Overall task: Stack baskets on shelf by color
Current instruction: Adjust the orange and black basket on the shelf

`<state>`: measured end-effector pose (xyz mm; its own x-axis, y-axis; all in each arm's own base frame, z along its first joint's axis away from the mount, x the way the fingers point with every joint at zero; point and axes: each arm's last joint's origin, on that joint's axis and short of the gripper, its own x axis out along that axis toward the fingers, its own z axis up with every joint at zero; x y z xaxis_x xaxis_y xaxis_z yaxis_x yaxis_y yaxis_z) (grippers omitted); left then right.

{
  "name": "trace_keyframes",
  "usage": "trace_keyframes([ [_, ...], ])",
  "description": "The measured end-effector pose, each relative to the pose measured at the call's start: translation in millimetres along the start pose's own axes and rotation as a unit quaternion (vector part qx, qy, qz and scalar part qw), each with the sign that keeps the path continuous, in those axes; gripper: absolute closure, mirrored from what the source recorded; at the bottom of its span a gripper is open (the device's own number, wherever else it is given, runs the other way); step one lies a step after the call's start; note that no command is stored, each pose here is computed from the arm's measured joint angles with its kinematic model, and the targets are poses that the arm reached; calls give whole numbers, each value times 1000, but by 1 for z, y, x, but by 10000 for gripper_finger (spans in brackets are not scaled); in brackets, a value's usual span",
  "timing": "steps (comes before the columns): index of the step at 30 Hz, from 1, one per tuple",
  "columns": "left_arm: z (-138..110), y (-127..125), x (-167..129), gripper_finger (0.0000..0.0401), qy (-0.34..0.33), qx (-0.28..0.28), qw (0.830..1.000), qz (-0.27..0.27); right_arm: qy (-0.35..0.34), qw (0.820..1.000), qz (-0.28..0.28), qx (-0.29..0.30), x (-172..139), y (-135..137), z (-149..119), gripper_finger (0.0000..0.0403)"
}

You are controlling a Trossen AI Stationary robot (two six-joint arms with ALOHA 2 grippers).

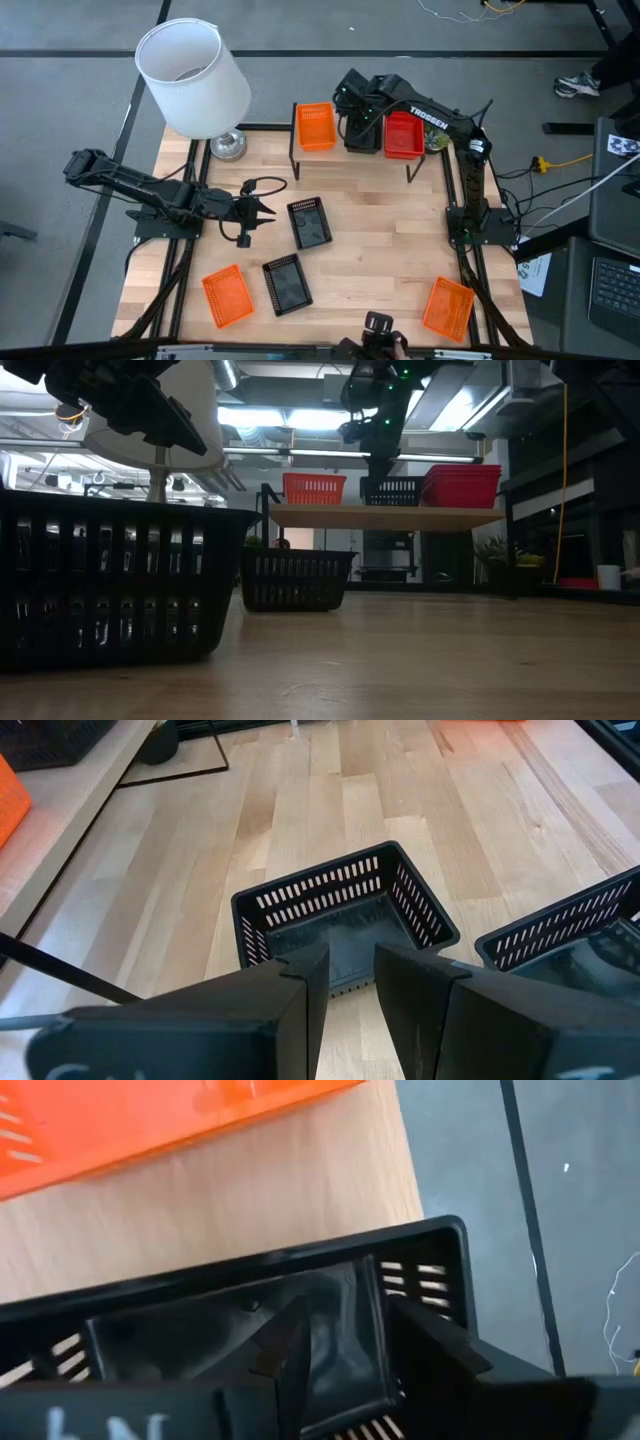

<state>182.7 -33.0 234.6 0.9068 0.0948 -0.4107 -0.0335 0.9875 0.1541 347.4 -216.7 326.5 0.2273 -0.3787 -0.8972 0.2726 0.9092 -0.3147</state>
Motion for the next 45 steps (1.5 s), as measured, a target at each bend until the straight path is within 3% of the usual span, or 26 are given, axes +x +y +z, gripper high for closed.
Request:
trace_keyframes([
  [16, 0, 0, 0, 325, 0, 0, 1000, 0, -35, 999, 21, -9, 0, 0, 5, 267],
  [33, 0, 0, 0, 325, 0, 0, 1000, 0, -14, 997, 74, -34, -2, 15, 2, 267],
  [40, 0, 0, 0, 325, 0, 0, 1000, 0, -2, 999, 3, -51, -10, 22, 7, 267],
  [45, 0, 0, 0, 325, 0, 2, 1000, 0, -24, 993, -105, -48, -17, 22, 18, 267],
])
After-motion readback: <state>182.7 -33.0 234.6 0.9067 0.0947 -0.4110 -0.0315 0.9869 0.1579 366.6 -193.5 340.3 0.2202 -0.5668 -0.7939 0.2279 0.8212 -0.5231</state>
